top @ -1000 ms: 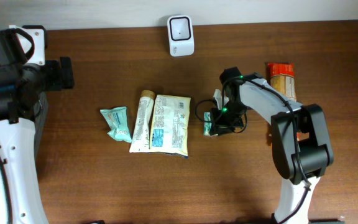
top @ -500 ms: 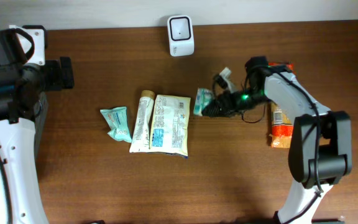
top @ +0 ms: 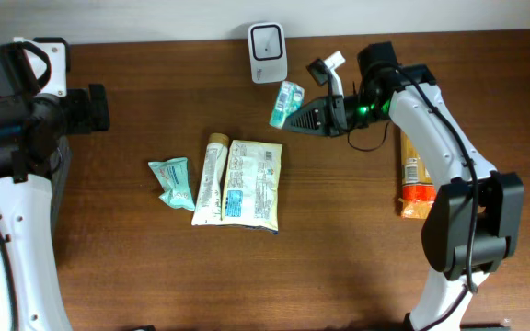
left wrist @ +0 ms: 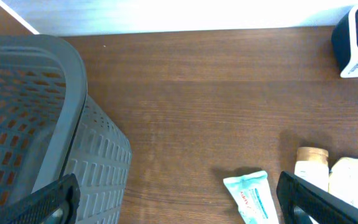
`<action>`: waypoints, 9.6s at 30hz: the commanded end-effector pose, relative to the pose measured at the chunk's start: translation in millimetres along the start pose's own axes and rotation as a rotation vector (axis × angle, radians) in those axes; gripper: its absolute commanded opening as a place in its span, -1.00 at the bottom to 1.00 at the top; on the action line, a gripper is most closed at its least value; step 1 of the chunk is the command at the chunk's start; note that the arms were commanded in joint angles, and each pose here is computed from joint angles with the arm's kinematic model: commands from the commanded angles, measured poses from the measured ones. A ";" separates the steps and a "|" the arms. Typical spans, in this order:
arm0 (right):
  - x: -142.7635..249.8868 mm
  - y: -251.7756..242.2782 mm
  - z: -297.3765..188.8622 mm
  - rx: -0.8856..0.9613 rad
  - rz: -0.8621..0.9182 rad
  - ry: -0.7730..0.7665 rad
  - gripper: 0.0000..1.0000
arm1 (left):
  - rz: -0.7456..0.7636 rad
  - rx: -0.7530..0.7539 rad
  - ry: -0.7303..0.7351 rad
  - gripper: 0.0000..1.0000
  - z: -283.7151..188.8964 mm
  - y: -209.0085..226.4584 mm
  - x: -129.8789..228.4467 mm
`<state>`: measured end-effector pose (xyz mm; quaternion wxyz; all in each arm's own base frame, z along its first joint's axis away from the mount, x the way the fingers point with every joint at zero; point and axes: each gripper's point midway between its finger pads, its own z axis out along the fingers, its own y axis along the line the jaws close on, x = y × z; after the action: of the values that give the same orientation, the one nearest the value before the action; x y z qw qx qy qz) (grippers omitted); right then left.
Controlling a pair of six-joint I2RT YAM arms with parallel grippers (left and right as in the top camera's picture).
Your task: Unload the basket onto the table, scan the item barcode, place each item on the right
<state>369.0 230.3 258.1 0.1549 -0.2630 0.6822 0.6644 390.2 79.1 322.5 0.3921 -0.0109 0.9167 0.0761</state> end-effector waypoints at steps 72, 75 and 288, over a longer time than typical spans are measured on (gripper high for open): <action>-158.4 -249.8 -58.6 2.171 -0.882 0.480 -0.92 | 0.012 0.005 -0.012 0.98 -3.9 -0.6 -2.2; -156.6 -246.8 -58.5 2.164 -0.878 0.503 -0.92 | 0.012 0.005 -0.010 0.98 -3.9 -0.7 -1.6; -5.6 35.0 -79.9 0.636 -0.111 0.027 -0.92 | 0.012 0.006 -0.006 0.98 -3.9 -0.8 -0.8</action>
<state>371.9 146.3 274.1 0.2344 -0.2313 0.8621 0.3851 389.0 78.9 321.3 0.3890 -0.0111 0.9181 0.0754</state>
